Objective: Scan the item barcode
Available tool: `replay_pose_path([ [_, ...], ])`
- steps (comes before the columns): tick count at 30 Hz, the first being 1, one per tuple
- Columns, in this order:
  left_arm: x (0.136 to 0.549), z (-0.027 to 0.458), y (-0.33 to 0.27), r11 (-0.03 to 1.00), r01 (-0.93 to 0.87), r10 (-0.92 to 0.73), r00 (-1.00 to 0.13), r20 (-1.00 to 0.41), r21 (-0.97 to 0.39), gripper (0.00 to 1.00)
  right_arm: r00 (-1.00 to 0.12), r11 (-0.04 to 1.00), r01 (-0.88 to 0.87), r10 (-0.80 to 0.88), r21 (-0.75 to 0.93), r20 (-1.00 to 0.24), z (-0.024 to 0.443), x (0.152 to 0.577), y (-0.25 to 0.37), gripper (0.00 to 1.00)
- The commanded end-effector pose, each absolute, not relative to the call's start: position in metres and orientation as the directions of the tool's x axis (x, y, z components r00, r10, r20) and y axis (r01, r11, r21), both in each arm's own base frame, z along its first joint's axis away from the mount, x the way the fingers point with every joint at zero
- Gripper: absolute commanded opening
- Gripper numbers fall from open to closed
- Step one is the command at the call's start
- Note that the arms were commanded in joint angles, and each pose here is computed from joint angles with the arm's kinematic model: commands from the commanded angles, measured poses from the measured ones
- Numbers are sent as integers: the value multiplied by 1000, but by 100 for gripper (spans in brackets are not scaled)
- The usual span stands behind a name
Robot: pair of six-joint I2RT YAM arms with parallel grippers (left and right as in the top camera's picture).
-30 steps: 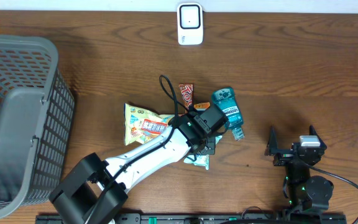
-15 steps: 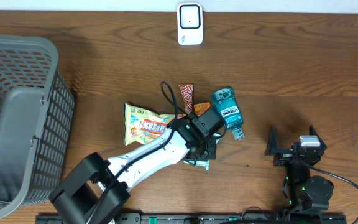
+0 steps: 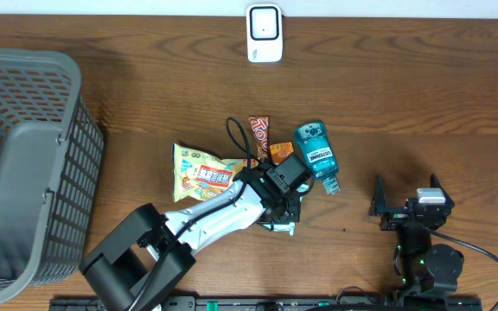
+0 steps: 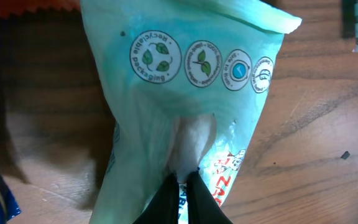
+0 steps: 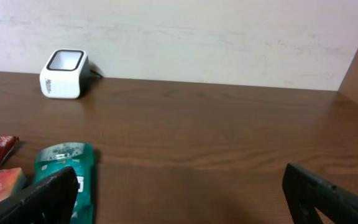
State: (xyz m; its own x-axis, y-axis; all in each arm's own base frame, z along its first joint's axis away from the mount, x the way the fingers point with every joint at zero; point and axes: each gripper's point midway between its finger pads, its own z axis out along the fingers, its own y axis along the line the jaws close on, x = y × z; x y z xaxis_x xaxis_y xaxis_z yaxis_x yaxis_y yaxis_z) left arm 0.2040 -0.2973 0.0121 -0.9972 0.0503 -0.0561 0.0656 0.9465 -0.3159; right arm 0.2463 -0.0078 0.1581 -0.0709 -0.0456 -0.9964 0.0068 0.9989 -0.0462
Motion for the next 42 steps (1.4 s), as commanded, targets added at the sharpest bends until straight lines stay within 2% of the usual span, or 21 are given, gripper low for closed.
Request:
replay_pose_path([
  [1,198,-19,-282,973,15,15,-1000,-2,-228,8,-72,999,10,-33,-34,-997,157,246,-8,99],
  [6,200,-19,-280,975,-7,-7,-1000,-1,-220,8,-72,999,10,-33,-34,-997,157,246,-8,99],
  [10,214,3,-275,981,9,-8,-996,-83,-193,8,-72,999,10,-33,-34,-997,157,246,-8,99],
  [11,221,14,-272,984,34,11,-992,-129,-175,14,-72,999,11,-33,-34,-997,157,246,-8,99],
  [12,233,34,-269,987,74,44,-979,-201,-146,30,-72,999,10,-33,-34,-997,157,246,-8,99],
  [14,258,89,-268,980,161,110,-924,-367,-113,91,-72,999,10,-33,-34,-997,157,246,-8,99],
  [15,264,103,-269,978,177,119,-906,-406,-108,100,-72,999,10,-33,-34,-997,157,246,-8,99],
  [18,292,176,-265,972,205,99,-802,-589,-115,98,-72,999,10,-33,-34,-997,157,246,-8,99],
  [22,319,243,-243,971,162,-15,-698,-716,-179,98,-72,999,10,-33,-34,-997,157,246,-8,99],
  [26,353,301,-189,958,53,-192,-607,-771,-280,98,-72,999,10,-33,-34,-997,157,246,-8,99],
  [30,370,333,-176,932,152,-186,-578,-795,-329,98,-72,999,10,-33,-34,-997,157,246,-8,99],
  [37,390,394,-123,959,129,-172,-435,-884,-251,98,-72,999,10,-33,-34,-997,157,246,-8,99],
  [42,387,444,-107,978,178,-51,-311,-949,-111,98,-72,999,10,-33,-34,-997,157,246,-8,99],
])
